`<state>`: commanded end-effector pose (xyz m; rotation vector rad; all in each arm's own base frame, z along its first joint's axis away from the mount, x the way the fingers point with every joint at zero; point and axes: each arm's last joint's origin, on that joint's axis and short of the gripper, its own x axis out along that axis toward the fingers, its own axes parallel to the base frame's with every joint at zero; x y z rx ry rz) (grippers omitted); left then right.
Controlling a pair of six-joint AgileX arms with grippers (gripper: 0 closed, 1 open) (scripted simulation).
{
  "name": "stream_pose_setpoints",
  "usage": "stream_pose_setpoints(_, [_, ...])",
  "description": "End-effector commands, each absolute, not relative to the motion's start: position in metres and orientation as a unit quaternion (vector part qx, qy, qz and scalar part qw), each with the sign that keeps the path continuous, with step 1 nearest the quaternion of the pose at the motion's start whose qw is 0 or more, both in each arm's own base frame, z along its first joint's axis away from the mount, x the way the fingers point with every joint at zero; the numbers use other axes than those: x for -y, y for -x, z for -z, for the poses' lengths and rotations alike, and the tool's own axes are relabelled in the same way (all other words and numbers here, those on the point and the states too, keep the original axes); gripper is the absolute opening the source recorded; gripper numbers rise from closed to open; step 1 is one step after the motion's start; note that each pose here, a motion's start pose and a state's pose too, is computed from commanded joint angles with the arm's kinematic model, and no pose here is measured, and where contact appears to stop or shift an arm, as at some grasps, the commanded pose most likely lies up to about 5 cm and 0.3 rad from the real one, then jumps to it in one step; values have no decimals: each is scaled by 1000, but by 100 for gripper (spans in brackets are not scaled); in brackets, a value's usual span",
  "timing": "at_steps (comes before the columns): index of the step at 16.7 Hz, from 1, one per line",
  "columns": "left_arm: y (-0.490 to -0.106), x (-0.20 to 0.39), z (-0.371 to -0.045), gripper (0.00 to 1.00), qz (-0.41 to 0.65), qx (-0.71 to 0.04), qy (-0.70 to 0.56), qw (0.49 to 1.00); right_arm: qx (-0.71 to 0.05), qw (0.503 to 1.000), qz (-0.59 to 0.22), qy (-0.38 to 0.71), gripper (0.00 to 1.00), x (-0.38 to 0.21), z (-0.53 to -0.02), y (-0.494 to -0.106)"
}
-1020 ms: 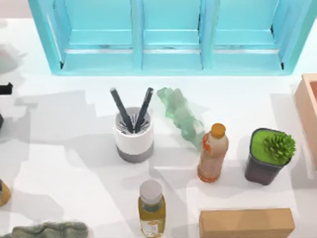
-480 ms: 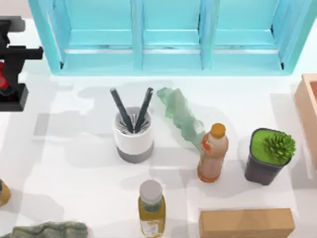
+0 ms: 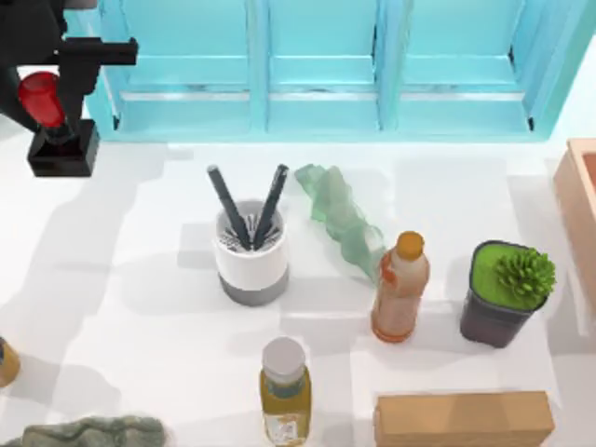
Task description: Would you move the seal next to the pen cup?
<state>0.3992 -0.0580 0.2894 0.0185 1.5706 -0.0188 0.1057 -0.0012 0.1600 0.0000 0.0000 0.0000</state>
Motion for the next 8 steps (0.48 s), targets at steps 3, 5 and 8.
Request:
stream_pose_setpoints(3, [-400,58,-288,0,8,-708,-8,706,0,1000,0,0,100,1,-160,-106])
stream_pose_setpoints(5, [-391,71,-289,0,11,-708,-10,707,0,1000,0,0,100,1,-160,-106])
stream_pose_setpoints(8, [-365,103,-291,0,12,-708,-10,706,0,1000,0,0,100,1,-160,-106])
